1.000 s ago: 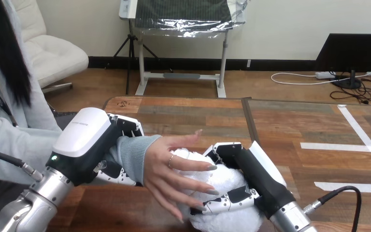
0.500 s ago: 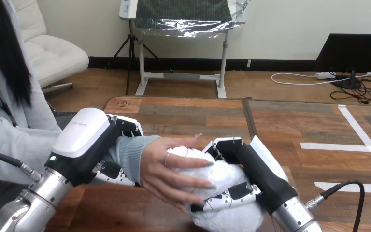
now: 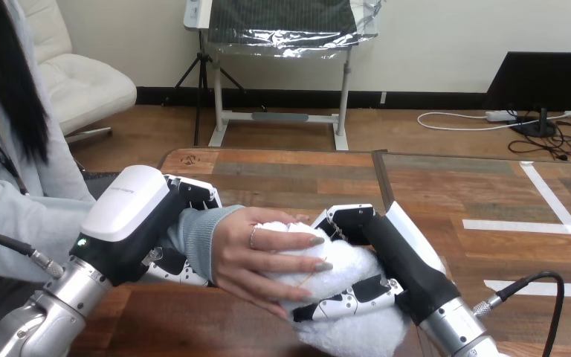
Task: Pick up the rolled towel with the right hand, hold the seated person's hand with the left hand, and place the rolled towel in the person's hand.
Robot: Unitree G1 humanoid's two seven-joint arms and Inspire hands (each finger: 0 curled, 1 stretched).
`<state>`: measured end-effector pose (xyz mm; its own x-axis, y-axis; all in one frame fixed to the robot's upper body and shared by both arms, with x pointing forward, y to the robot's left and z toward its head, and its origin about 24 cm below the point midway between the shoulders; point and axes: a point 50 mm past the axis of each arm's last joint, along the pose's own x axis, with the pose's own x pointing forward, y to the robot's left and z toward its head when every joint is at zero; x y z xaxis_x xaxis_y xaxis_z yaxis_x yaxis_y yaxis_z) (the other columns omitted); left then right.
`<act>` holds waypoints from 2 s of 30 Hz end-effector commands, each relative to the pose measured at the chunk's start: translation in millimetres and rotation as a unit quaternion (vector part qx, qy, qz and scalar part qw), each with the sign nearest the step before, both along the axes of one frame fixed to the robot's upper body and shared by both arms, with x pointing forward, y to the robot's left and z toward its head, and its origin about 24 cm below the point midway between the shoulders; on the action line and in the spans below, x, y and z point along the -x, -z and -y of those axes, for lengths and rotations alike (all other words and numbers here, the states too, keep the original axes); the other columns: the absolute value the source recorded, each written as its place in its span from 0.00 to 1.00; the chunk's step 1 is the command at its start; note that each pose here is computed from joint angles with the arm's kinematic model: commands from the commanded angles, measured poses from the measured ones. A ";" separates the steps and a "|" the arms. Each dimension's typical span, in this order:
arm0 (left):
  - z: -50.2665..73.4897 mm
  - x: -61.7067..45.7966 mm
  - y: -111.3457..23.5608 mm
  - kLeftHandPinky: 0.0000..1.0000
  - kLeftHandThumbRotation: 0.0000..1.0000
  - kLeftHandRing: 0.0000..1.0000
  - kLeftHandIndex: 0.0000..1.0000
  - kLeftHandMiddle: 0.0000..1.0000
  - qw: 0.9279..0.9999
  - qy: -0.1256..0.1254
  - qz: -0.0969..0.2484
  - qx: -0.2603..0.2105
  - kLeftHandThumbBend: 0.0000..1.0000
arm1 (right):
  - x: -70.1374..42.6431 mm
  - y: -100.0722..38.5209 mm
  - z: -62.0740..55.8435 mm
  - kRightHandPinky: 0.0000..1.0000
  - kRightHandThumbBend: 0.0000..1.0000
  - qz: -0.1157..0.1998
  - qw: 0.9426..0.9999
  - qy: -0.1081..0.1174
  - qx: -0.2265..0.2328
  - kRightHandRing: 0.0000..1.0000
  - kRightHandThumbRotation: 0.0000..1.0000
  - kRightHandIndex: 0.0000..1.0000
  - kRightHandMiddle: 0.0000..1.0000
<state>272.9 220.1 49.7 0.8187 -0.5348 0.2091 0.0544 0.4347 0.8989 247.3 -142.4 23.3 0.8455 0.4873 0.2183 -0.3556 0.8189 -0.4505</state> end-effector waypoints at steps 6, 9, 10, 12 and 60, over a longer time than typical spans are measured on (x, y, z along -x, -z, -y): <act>28.2 -16.9 -18.0 0.28 0.15 0.31 0.39 0.35 0.998 0.051 0.038 0.027 1.00 | -13.8 -60.6 -10.5 0.25 0.77 0.137 0.988 -0.017 -0.070 0.30 0.00 0.40 0.41; 28.6 -16.9 -17.7 0.28 0.15 0.31 0.39 0.35 0.998 0.052 0.038 0.029 1.00 | -13.6 -63.3 -10.8 0.25 0.77 0.143 0.987 -0.019 -0.072 0.30 0.00 0.40 0.41; 28.8 -16.9 -17.7 0.28 0.15 0.31 0.39 0.35 0.997 0.053 0.038 0.029 1.00 | -13.6 -64.1 -11.0 0.25 0.77 0.145 0.987 -0.020 -0.073 0.30 0.00 0.40 0.41; 29.1 -17.0 -17.7 0.28 0.15 0.31 0.39 0.35 0.997 0.053 0.038 0.029 1.00 | -14.1 -65.5 -11.2 0.25 0.77 0.146 0.986 -0.021 -0.075 0.30 0.00 0.40 0.41; 28.3 -12.9 -18.1 0.37 0.17 0.39 0.47 0.44 0.997 0.058 0.036 0.039 1.00 | -23.5 -56.9 -9.7 0.46 0.93 0.095 0.995 -0.015 -0.024 0.52 0.18 0.59 0.57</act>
